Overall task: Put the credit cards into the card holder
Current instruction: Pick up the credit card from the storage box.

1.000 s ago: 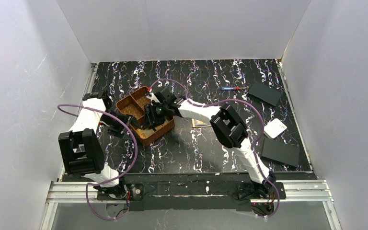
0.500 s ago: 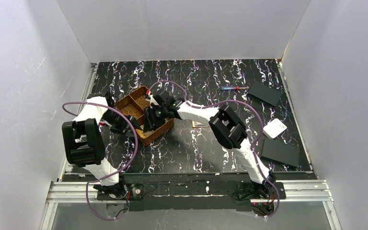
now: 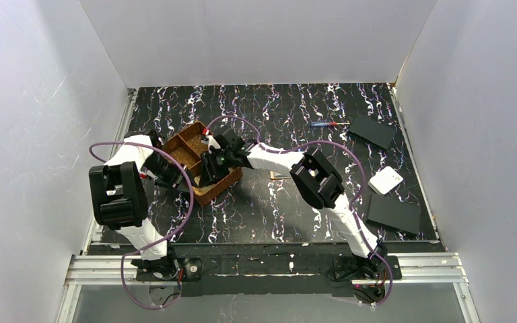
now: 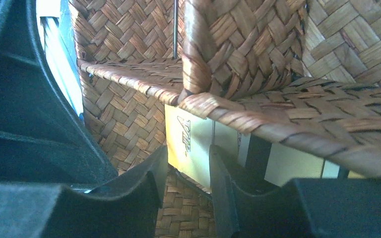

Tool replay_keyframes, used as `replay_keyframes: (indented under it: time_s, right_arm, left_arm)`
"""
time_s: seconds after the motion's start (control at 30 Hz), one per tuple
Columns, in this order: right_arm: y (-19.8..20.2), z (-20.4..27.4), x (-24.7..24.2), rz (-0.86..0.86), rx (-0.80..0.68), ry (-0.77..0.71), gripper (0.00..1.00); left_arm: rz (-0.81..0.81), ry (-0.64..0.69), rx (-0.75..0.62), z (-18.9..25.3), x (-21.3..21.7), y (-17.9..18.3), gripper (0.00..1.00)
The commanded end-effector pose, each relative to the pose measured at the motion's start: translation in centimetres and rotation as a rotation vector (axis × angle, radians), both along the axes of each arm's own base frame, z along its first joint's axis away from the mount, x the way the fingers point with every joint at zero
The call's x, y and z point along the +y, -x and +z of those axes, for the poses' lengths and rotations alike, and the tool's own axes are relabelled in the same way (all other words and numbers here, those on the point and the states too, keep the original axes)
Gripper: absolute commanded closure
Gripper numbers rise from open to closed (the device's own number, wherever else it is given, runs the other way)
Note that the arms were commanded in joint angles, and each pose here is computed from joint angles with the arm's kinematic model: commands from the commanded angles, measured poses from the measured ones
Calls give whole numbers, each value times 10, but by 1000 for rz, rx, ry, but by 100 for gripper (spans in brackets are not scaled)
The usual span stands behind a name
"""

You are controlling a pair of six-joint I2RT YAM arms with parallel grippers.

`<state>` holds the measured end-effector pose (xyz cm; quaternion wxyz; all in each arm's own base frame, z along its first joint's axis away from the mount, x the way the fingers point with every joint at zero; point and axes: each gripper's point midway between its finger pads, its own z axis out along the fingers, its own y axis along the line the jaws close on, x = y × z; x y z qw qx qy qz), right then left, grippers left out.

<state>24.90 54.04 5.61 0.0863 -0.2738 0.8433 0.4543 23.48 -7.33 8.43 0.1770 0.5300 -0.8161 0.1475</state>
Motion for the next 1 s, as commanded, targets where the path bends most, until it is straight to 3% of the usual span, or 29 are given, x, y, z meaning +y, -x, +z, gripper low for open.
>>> replay_keyframes:
  time_s: [0.0, 0.33, 0.97]
  right_arm:
    - [15, 4, 15, 57, 39, -67, 59]
    - [26, 25, 22, 124, 55, -178, 73]
    - [45, 40, 15, 213, 62, -241, 76]
  left_arm:
    - [-23, -1, 8, 3, 1, -1, 74]
    - [-56, 1, 5, 4, 2, -4, 84]
    - [-124, -25, -18, 11, 4, 1, 87]
